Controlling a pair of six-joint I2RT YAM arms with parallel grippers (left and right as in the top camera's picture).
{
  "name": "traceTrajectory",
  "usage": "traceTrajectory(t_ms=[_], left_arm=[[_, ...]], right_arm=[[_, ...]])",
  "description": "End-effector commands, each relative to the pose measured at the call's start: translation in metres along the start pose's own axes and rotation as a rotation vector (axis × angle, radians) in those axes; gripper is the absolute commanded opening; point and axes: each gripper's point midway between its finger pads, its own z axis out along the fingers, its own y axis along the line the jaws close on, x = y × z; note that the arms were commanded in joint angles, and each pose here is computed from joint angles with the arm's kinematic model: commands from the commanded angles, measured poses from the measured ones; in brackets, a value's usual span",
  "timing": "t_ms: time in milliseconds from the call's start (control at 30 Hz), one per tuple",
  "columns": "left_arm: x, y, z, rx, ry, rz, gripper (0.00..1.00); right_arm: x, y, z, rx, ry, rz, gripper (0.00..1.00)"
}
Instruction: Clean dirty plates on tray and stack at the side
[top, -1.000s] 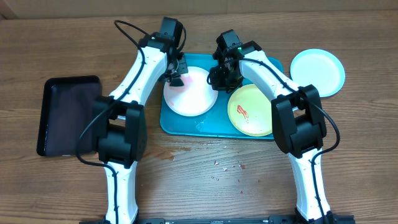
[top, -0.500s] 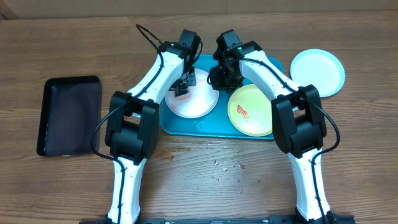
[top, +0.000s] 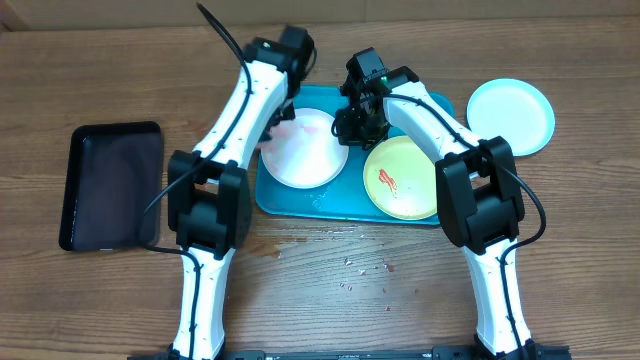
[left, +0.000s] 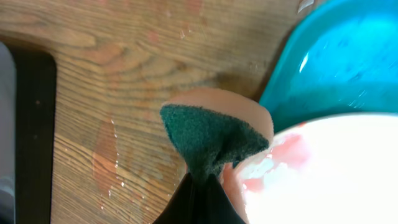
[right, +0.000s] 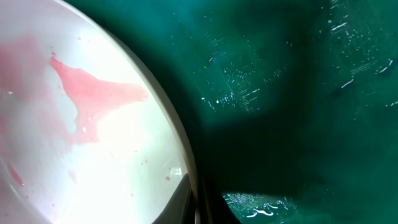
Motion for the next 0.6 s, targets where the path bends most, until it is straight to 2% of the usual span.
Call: traceTrajectory(t_ms=[0, 100, 133, 333, 400, 433, 567], left_arm=[[-0.027, 0.023, -0.053, 0.165, -0.042, -0.173, 0.04], [-0.032, 0.054, -0.075, 0.222, -0.034, -0.274, 0.04], [-0.031, 0.079, -0.085, 0.244, -0.014, -0.321, 0.04], [-0.01, 0.183, -0.073, 0.065, 0.091, -0.44, 0.04], [-0.002, 0.207, -0.06, 0.032, 0.14, -0.485, 0.04], [0.002, 0.221, -0.049, 0.029, 0.175, -0.542, 0.04], [0.01, 0.245, -0.028, 0.032, 0.232, -0.626, 0.04]], right_arm=[[0.003, -0.014, -0.003, 0.063, 0.019, 0.014, 0.04], [-0.006, -0.005, -0.025, 0.055, -0.01, 0.006, 0.04], [-0.014, 0.002, -0.041, 0.05, -0.045, -0.008, 0.04], [-0.036, 0.014, -0.114, 0.244, -0.246, -0.076, 0.04], [-0.039, 0.019, -0.143, 0.356, -0.337, -0.103, 0.04], [-0.04, 0.025, -0.17, 0.477, -0.426, -0.129, 0.04], [-0.036, 0.041, -0.217, 0.753, -0.57, -0.236, 0.04]])
